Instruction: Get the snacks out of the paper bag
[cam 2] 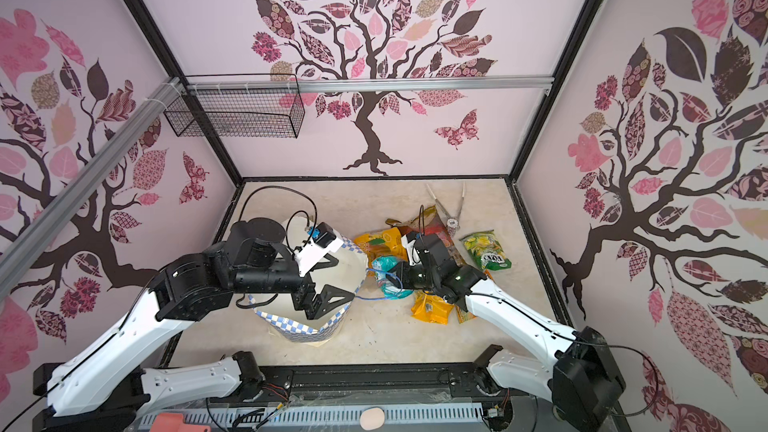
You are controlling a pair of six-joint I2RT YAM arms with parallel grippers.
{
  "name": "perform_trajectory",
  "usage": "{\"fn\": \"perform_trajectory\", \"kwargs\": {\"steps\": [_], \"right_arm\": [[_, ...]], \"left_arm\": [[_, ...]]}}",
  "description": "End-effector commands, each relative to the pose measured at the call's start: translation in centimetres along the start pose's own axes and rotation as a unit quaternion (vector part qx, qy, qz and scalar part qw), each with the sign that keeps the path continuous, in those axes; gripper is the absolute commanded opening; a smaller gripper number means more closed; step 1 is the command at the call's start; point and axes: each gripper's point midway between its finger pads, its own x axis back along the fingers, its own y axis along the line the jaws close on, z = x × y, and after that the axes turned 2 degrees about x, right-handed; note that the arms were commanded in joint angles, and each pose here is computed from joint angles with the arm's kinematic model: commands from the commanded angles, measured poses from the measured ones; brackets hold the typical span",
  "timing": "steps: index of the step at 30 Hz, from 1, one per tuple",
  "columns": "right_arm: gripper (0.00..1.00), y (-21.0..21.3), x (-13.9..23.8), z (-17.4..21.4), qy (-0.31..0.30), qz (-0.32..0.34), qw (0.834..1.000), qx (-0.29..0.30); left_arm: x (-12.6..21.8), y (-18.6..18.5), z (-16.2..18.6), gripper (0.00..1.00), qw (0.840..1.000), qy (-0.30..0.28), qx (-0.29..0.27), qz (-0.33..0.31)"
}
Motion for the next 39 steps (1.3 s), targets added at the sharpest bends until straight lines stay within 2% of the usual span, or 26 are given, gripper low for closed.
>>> {"fn": "perform_trajectory", "kwargs": {"steps": [1, 7, 10, 13, 15, 20, 25, 28, 32, 35, 39], "right_arm": [[0.00, 0.7, -1.7, 0.1, -0.005, -0.013, 1.000, -0.005], [0.02, -1.1, -4.9, 2.3, 0.040, 0.024, 0.999, 0.000], [0.15, -2.2, -5.8, 3.2, 0.048, 0.035, 0.998, -0.003], [0.23, -2.5, -5.9, 3.5, 0.056, 0.041, 0.998, -0.005], [0.32, -2.4, -5.5, 3.3, 0.054, 0.043, 0.998, -0.001], [0.47, -1.4, -3.8, 1.9, 0.028, 0.046, 0.998, 0.016], [0.56, 0.1, -1.2, -0.9, -0.021, 0.057, 0.997, 0.041], [0.64, 0.9, 0.9, -3.3, -0.070, 0.068, 0.994, 0.058], [0.84, 0.2, 5.0, -7.6, -0.166, 0.109, 0.977, 0.073], [0.99, -2.4, 8.4, -10.4, -0.230, 0.147, 0.961, 0.051], [1.00, -6.1, 12.1, -13.0, -0.285, 0.191, 0.939, 0.035]], "left_arm": [[0.3, 1.2, 0.1, 0.99, 0.999, -0.006, -0.016, -0.037], [-1.0, 2.3, 0.8, 0.99, 0.998, 0.017, -0.014, -0.060], [-1.0, 2.7, 0.6, 0.99, 0.997, 0.013, -0.016, -0.071], [-0.8, 3.0, 0.3, 0.99, 0.996, 0.006, -0.019, -0.082], [-0.6, 3.2, 0.0, 0.99, 0.996, -0.001, -0.019, -0.088], [-0.1, 2.8, -0.6, 0.98, 0.996, -0.021, -0.019, -0.081], [0.5, 3.1, -1.1, 0.99, 0.995, -0.032, -0.014, -0.095], [1.9, 4.4, -2.4, 0.99, 0.988, -0.063, 0.012, -0.138], [4.6, 8.2, -4.5, 0.99, 0.964, -0.117, 0.058, -0.233], [6.5, 11.6, -5.6, 0.99, 0.946, -0.155, 0.110, -0.263], [8.3, 16.7, -6.6, 0.99, 0.923, -0.185, 0.182, -0.285]]}}
